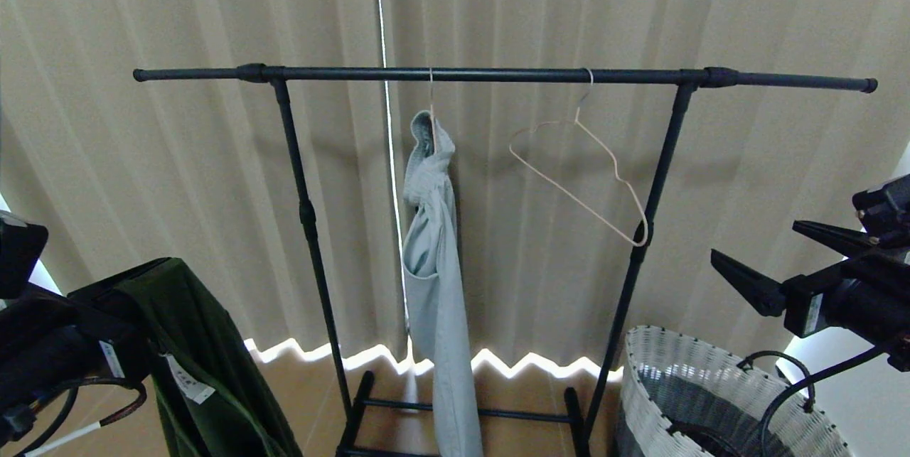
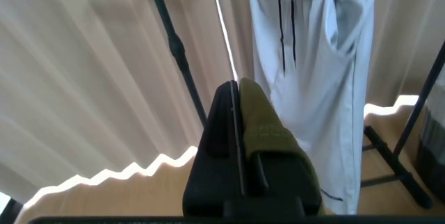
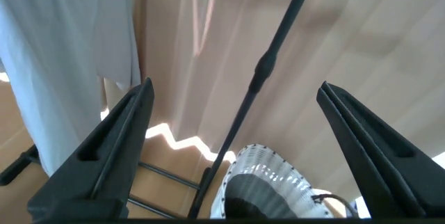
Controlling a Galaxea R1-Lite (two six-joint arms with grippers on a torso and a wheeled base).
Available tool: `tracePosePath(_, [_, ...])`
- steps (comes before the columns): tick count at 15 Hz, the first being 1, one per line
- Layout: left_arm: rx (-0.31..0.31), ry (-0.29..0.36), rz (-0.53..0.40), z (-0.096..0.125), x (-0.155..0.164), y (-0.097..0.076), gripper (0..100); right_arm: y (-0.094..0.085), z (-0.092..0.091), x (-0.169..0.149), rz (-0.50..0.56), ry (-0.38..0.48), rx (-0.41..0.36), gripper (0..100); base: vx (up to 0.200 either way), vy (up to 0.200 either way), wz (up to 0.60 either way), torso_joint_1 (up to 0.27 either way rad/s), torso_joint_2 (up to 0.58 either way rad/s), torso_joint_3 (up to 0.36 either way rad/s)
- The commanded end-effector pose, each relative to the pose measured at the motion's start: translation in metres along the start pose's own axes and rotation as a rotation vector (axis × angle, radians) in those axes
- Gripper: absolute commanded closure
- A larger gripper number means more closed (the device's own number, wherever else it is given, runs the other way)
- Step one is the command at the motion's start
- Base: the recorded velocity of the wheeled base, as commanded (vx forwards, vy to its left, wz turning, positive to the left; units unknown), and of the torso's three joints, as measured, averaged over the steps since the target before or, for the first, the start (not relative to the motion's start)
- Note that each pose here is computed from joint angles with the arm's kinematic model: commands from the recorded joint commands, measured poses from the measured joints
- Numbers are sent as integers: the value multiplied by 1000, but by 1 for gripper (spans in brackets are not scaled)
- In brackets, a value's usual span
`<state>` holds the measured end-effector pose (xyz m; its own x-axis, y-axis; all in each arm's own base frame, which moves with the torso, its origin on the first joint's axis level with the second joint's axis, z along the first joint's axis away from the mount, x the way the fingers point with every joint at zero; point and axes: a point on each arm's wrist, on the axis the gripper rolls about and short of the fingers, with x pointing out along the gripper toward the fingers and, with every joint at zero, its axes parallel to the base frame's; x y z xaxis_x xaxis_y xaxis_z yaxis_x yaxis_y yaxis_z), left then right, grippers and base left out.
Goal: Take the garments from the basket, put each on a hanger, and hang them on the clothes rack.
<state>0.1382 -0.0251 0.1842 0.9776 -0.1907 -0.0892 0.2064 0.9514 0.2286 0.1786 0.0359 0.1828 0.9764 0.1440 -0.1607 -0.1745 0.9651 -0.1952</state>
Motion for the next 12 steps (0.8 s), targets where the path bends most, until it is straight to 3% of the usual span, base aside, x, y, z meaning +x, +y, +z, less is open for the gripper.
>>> tracePosePath(1, [0,-2,-2,1,0,0,100,0,0,0,-2,0,-2,0,0,0,0,242,-510,-281])
tracePosePath(4, [2,-9,-3,1,-1,0,100,-1,4,2,1,-4,-8,0,0,0,0,243,-515,-272])
tracePosePath(7, [1,-20,-24,2,-2,0,100,1,-1,8,25,127,-16,0,0,0,0,258,-523,-274])
tracePosePath(8, [-1,-19,-25,2,-1,0,100,2,-6,8,42,213,-21,0,0,0,0,266,-525,-281])
tracePosePath(12, [-3,-9,-29,1,0,-1,100,5,-12,17,60,285,-25,0,0,0,0,96,-196,-104])
